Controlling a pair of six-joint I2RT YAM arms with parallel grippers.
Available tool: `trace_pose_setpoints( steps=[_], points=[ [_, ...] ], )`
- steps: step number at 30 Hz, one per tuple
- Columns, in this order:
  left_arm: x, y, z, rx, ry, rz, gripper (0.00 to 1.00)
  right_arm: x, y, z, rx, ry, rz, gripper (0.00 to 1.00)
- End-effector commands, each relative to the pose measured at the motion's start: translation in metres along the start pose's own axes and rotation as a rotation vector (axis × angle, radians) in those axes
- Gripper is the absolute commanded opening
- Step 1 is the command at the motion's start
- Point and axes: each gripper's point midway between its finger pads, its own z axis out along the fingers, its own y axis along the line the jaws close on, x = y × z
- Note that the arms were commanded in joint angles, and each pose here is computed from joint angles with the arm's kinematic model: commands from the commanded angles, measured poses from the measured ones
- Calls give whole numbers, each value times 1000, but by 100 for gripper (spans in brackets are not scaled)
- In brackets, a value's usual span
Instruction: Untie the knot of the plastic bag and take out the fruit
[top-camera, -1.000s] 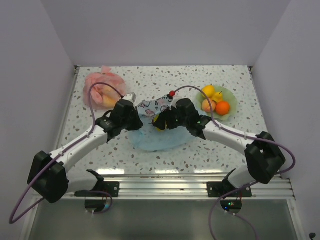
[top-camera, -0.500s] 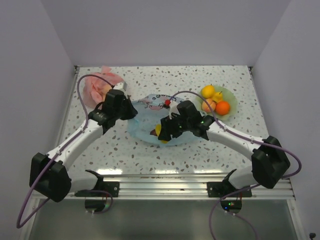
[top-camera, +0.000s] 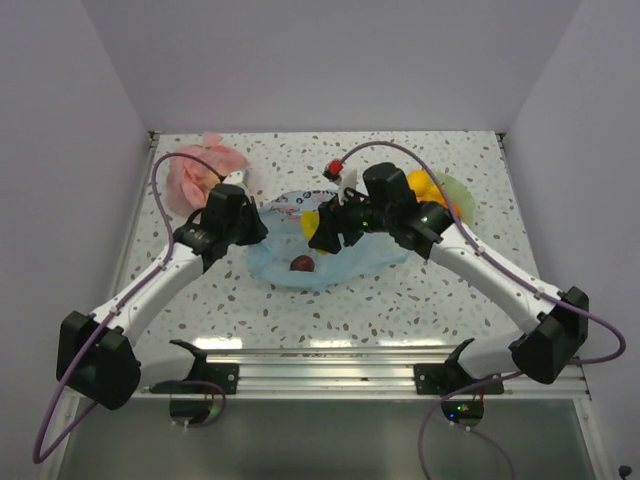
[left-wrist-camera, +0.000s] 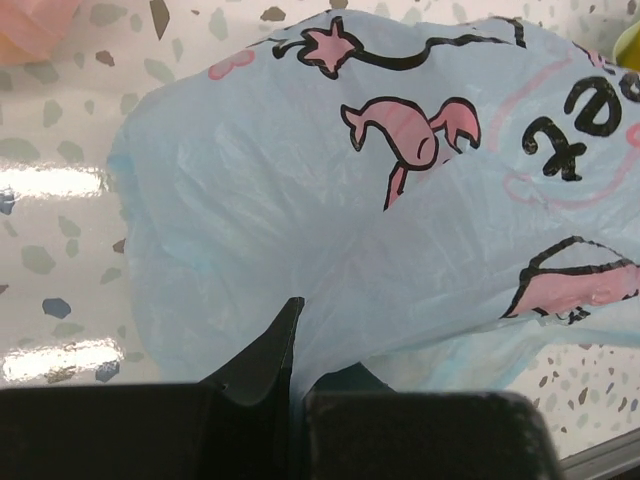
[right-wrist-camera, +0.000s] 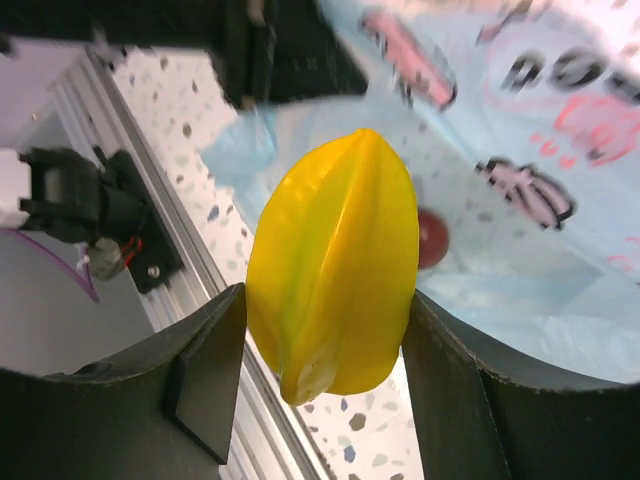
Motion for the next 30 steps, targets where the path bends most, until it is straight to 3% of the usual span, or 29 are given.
trace_pose_setpoints(
  steps=[1,10,16,19,23,30],
  points=[
    [7,14,3,-38,7,18,0,-44,6,-48,53,-92,-95,6],
    [13,16,-5,-29,11,26,0,-97,-84,-111,397,-252,-40,2],
    [15,13,-16,4,0,20,0,-102,-190,-160,763,-320,170,1],
    [15,11,-22,20,-7,19,0,-90,-247,-197,931,-357,350,1],
    [18,12,-26,25,-6,25,0,-60,-295,-199,990,-378,585,2],
    [22,10,-28,49,1,29,0,17,-353,-187,1077,-338,796,5]
  ],
)
